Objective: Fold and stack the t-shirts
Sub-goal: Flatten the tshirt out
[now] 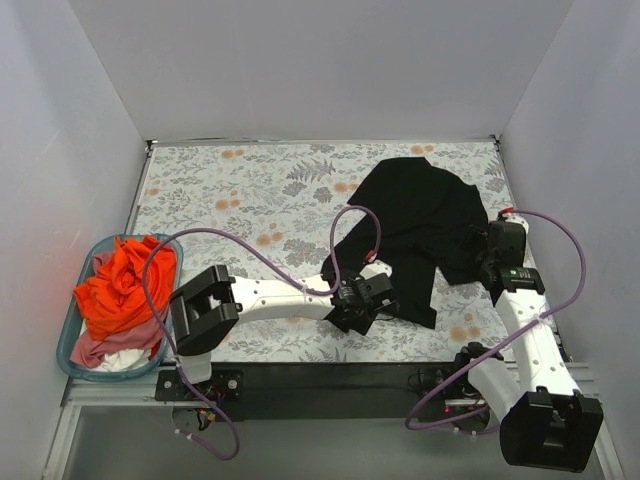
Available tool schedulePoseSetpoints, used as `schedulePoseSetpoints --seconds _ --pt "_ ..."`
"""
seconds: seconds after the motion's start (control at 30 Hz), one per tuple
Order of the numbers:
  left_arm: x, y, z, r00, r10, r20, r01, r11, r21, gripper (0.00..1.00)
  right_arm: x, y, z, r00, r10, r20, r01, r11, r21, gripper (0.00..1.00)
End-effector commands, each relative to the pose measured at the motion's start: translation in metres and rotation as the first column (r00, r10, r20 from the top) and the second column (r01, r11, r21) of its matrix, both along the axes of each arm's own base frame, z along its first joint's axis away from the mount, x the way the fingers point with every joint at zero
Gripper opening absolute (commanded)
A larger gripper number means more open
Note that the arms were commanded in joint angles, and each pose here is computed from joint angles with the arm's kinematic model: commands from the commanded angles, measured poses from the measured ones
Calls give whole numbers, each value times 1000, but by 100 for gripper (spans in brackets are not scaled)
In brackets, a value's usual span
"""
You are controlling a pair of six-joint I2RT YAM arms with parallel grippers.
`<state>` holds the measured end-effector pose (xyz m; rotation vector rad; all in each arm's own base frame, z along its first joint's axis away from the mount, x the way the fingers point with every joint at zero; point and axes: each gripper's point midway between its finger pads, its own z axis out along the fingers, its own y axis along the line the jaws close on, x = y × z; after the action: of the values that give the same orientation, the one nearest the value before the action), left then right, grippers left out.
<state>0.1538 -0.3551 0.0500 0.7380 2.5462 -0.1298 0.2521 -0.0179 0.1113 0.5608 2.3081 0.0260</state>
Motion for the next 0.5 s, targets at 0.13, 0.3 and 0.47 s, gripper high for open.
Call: schedulePoseSetpoints --seconds 0.13,0.3,0.47 --pt "-12 -2 -20 994 -72 -79 78 995 69 46 4 8 7 998 20 54 -23 999 44 86" --pt "-15 -3 -29 988 -89 -125 99 992 76 42 1 11 6 998 32 61 -35 998 53 85" --pt "-19 7 -41 978 -79 -192 98 991 96 40 0 11 7 997 38 68 -41 998 46 85"
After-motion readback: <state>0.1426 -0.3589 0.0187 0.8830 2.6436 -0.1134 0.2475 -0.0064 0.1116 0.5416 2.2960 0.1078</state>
